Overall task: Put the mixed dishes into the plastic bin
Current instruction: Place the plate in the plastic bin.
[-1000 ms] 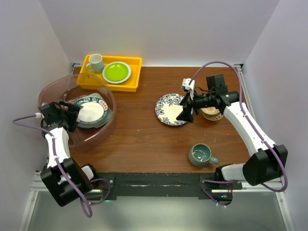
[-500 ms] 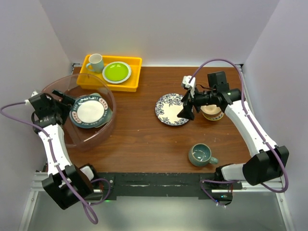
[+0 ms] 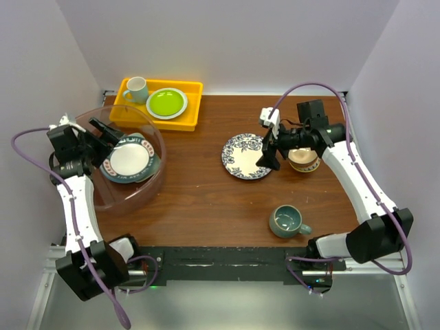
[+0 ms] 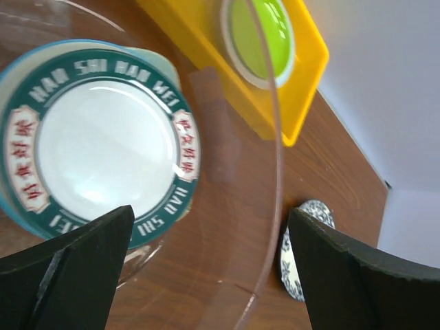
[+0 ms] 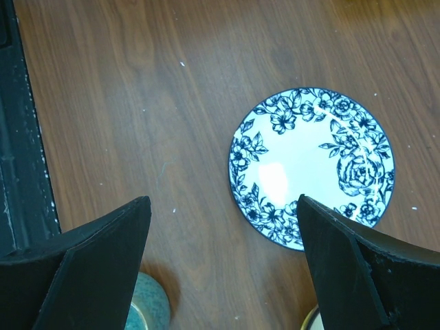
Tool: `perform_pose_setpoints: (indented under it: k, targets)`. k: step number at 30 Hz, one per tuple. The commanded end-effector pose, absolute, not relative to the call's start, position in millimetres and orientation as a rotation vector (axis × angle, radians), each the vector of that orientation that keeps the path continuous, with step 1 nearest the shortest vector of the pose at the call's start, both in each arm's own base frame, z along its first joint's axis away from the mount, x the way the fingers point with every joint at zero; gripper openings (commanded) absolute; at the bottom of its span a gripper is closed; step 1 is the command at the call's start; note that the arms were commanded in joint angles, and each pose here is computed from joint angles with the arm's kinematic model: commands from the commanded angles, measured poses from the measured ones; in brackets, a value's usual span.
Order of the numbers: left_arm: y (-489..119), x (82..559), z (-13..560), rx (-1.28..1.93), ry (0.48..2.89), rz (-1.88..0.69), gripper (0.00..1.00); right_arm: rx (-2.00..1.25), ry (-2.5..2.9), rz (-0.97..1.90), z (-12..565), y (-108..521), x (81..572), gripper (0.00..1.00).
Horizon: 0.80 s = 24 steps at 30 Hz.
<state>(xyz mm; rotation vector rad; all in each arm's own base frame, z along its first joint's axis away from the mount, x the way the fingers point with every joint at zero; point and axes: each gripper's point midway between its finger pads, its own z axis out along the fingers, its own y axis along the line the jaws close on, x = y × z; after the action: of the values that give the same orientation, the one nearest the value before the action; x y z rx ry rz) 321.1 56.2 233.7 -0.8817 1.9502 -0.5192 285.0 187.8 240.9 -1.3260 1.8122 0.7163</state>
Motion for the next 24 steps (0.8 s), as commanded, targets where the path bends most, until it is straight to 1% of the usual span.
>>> perform_pose_setpoints:
  k: [1, 6, 16, 24]
  targets:
    - [22.7, 330.7, 276.6, -0.609, 1.910, -0.635, 1.00, -1.367, 1.770, 0.641, 252.4, 184.1, 295.4, 0.91]
    - [-7.2, 327.3, 288.2, -0.483, 1.906, -0.707, 1.00, -1.379, 1.773, 0.605, 249.2, 180.7, 298.4, 0.91]
    - [-49.3, 315.0, 325.8, -0.312, 1.780, -0.793, 1.00, -1.414, 1.776, 0.580, 234.0, 178.6, 303.9, 0.92]
    - [-86.2, 320.3, 331.6, -0.224, 1.792, -0.834, 1.00, -1.433, 1.795, 0.513, 211.6, 170.9, 308.6, 0.92]
